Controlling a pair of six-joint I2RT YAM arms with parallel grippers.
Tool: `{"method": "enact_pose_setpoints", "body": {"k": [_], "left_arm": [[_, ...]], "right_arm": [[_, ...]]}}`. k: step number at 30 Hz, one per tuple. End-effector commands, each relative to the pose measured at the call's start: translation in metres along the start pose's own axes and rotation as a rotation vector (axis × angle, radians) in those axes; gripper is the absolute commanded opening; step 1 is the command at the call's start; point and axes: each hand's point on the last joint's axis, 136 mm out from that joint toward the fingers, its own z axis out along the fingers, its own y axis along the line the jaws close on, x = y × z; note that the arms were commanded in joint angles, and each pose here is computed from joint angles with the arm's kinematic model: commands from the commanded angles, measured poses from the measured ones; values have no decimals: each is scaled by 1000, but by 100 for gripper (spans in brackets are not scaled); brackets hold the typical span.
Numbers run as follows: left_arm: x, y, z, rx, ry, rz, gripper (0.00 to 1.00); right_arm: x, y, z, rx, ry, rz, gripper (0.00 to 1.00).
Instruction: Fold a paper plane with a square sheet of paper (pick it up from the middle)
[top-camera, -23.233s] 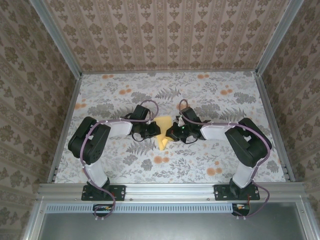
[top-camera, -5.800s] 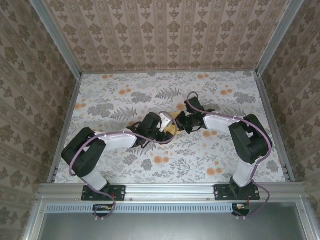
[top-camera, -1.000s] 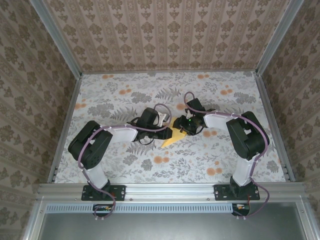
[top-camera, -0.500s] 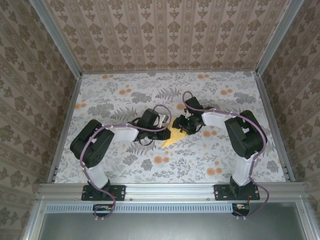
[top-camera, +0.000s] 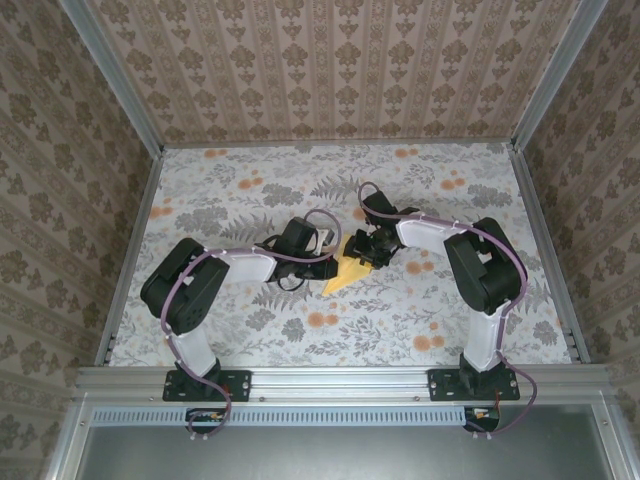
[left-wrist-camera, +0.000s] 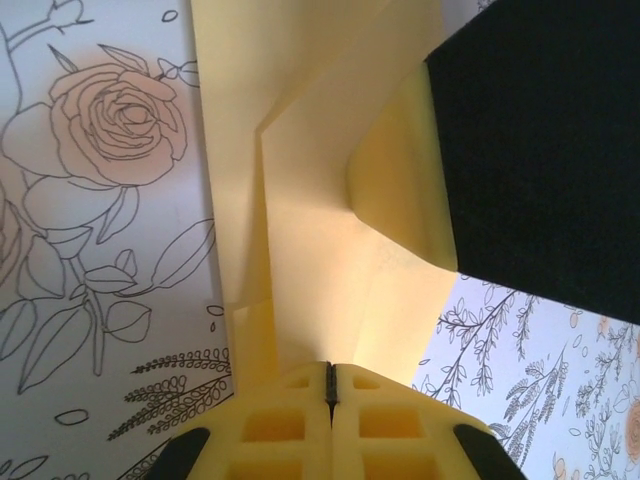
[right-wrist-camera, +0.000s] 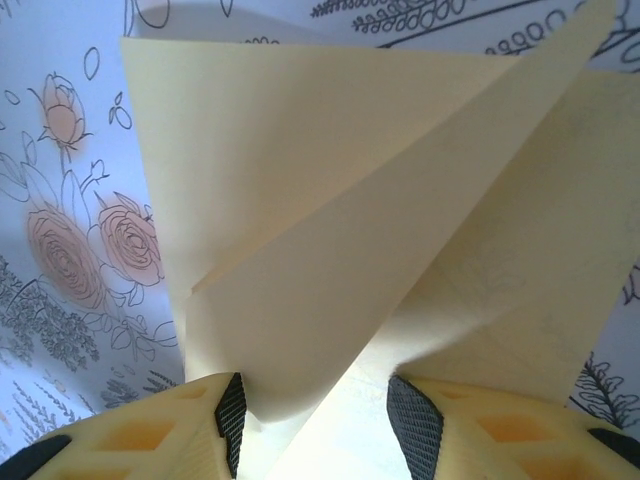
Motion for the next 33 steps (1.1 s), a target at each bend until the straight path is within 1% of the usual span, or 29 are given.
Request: {"method": "enact_pose_setpoints", "body": {"k": [1, 9, 15, 19, 27, 33], "left_arm": [[2, 9, 3, -32, 17, -10, 4], [-1, 10, 0, -49, 8, -13, 4], [-14, -9, -16, 2, -48, 4, 5], [-16, -19, -23, 31, -71, 1, 7], [-7, -32, -12, 73, -45, -6, 8], [-2, -28, -1, 69, -9, -17, 7]], "right_arm": [[33, -82, 39, 301, 97, 44, 50], [37, -92, 45, 363, 108, 57, 50], [41, -95, 50, 374, 118, 75, 49], [41, -95, 51, 374, 118, 84, 49], [42, -97, 54, 379, 124, 89, 49], [43, -97, 55, 380, 130, 90, 50]]}}
